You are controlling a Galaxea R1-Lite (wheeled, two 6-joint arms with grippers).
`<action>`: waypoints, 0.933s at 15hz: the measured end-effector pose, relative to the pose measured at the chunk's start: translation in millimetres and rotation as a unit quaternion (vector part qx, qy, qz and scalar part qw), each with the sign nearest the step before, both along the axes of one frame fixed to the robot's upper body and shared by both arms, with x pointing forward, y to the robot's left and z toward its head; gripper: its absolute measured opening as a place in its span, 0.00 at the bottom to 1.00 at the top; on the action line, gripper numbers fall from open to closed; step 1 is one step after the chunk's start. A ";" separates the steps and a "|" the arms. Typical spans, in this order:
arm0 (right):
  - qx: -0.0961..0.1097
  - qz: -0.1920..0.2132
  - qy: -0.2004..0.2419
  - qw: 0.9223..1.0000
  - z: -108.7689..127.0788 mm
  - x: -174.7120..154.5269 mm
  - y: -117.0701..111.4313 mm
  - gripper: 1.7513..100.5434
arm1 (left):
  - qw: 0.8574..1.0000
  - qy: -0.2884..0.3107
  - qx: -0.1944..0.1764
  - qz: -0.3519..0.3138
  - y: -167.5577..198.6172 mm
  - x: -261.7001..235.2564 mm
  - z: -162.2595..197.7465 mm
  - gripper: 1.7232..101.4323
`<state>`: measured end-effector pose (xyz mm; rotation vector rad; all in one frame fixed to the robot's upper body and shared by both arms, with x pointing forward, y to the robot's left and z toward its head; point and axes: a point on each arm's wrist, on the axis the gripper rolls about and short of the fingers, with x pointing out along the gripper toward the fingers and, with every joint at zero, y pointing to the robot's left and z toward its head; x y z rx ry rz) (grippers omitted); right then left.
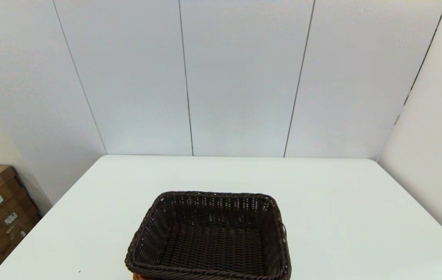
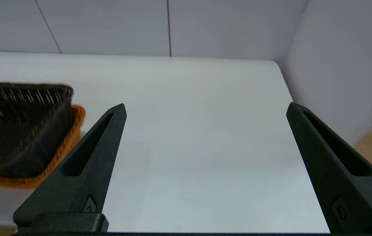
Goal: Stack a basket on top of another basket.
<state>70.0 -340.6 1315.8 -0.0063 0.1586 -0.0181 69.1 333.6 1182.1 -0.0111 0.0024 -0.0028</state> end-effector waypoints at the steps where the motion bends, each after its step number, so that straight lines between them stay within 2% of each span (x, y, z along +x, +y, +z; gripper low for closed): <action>1: 0.001 -0.010 -0.006 1.000 -6.1 -8.9 -0.1 0.96 | 1.000 0.000 0.000 0.000 0.0 0.0 0.0 0.96; 6: 0.004 -0.031 -0.046 0.998 -34.2 -33.2 1.4 0.96 | 1.000 0.000 0.000 0.000 0.0 0.0 0.0 0.96; 8: 0.004 -0.015 -0.056 0.998 -45.2 -37.6 2.6 0.96 | 1.000 0.000 0.000 0.000 0.0 0.0 0.0 0.96; 11: -0.004 0.043 -0.061 0.997 -65.6 -38.3 5.4 0.96 | 1.000 0.000 0.000 0.000 0.0 0.0 0.0 0.96; 14: -0.010 0.053 -0.064 0.997 -85.6 -30.4 5.9 0.96 | 1.000 0.000 0.000 0.000 0.0 0.0 0.0 0.96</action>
